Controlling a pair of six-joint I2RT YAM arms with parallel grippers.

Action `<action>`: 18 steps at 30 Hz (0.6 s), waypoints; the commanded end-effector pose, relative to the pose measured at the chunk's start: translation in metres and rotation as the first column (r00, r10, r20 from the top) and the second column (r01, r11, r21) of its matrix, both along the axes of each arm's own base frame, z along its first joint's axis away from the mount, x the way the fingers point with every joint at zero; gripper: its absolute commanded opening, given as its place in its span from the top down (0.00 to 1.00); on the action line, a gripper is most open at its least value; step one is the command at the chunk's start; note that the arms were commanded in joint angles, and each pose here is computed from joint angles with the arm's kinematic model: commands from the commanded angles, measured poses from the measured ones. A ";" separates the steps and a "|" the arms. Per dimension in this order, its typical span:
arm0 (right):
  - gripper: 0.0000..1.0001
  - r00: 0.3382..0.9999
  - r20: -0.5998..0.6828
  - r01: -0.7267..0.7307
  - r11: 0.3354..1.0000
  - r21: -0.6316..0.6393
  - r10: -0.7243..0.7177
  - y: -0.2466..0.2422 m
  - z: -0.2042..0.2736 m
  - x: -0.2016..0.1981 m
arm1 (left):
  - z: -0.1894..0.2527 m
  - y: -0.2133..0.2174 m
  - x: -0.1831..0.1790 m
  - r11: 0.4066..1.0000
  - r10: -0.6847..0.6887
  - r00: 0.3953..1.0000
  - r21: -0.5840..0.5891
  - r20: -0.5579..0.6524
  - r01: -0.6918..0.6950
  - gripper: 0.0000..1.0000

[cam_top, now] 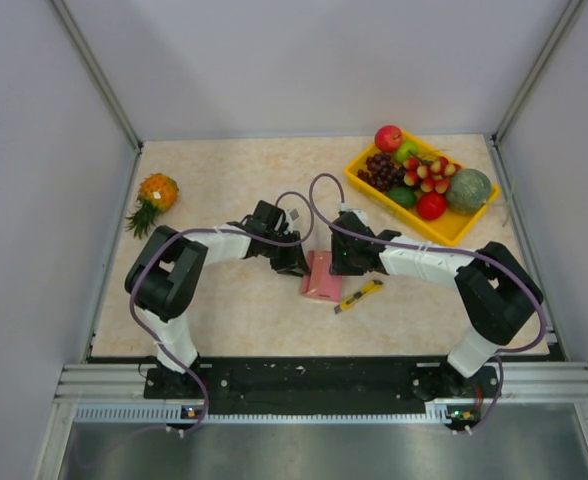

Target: Unpack the express box

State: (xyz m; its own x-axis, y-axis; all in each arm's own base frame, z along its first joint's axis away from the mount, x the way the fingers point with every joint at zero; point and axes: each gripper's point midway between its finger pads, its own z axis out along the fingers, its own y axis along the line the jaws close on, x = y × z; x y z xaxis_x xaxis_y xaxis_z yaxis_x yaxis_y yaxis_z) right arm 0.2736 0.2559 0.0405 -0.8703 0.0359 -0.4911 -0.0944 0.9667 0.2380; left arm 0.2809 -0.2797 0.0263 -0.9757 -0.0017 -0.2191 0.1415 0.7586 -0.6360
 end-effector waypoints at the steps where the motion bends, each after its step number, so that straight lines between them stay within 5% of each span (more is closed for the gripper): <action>1: 0.66 1.000 -0.014 0.001 0.999 -0.034 -0.002 -0.006 -0.009 -0.006 | -0.015 -0.004 -0.006 1.000 -0.030 0.998 -0.011 -0.046 0.029 0.72; 5: 0.66 1.000 -0.010 0.005 1.000 -0.026 -0.005 -0.006 -0.007 -0.006 | -0.011 -0.007 -0.008 0.999 -0.037 0.998 -0.038 -0.051 0.035 0.99; 18: 0.42 0.987 0.153 0.033 0.995 0.099 -0.048 -0.005 0.082 0.005 | 0.077 0.003 0.001 1.000 -0.007 1.000 -0.007 0.016 0.007 1.00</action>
